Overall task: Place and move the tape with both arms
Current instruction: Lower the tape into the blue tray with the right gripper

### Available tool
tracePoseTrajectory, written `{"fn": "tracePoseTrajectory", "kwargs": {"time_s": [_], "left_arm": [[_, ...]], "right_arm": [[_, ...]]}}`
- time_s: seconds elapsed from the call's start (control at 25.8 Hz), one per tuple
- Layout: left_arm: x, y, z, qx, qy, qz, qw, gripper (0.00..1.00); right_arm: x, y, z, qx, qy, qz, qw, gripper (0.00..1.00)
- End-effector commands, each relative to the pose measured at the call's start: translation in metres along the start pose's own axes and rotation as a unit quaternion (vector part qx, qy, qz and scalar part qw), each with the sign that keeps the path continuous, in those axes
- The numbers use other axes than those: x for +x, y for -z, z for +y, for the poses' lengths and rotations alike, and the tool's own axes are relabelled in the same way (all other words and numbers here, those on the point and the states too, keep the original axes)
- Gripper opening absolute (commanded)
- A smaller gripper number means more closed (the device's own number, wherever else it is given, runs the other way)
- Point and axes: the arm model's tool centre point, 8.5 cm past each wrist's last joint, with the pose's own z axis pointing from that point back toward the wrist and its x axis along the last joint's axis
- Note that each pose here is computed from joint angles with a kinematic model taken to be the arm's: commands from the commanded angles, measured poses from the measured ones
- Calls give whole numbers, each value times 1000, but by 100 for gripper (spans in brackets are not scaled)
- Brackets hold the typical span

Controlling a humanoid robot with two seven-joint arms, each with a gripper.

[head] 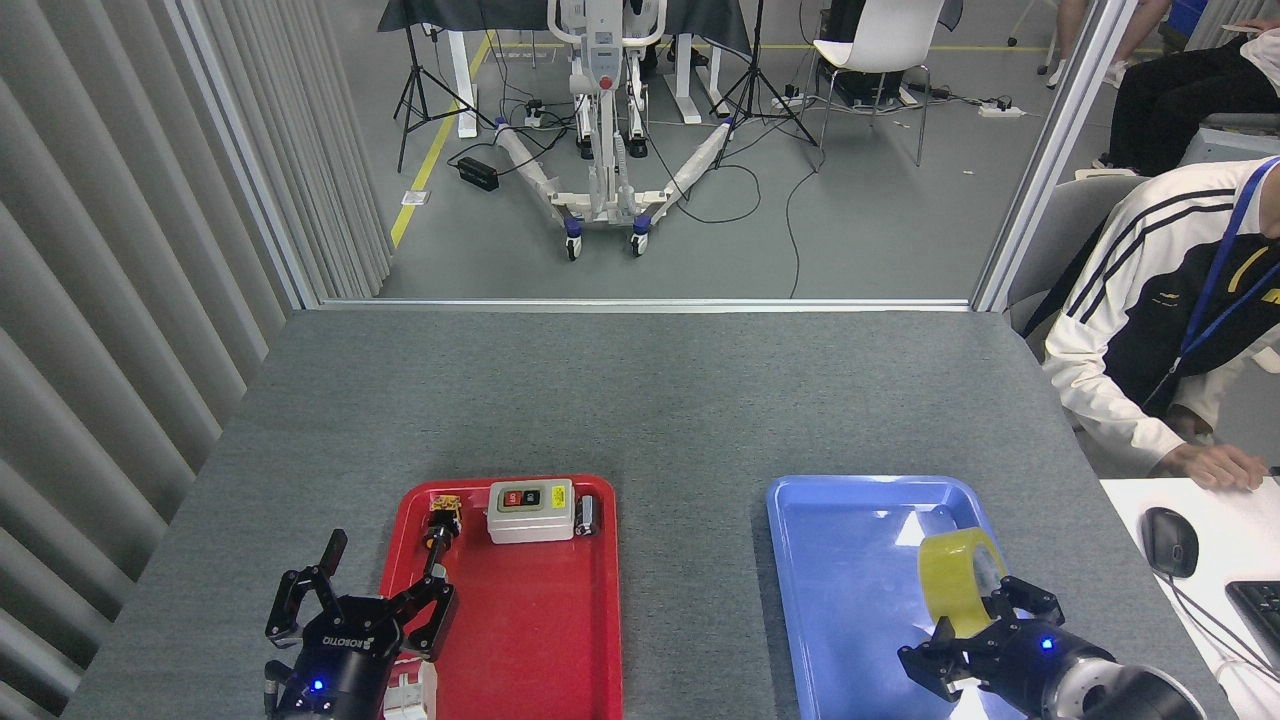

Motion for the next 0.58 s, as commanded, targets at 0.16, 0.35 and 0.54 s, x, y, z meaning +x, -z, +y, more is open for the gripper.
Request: {"fn": "tracePoseTrajectory", "kwargs": {"time_s": [0.16, 0.35, 0.54], "left_arm": [[-6, -4, -6, -12, -84, 21, 996, 100], [-4, 0, -1, -3, -88, 22, 996, 100], [-5, -1, -2, -5, -87, 22, 996, 100]], "right_arm": [[7, 35, 1, 78, -95, 17, 992, 0], [12, 41, 2, 88, -111, 11, 990, 25], [10, 42, 2, 85, -91, 32, 992, 100]]}}
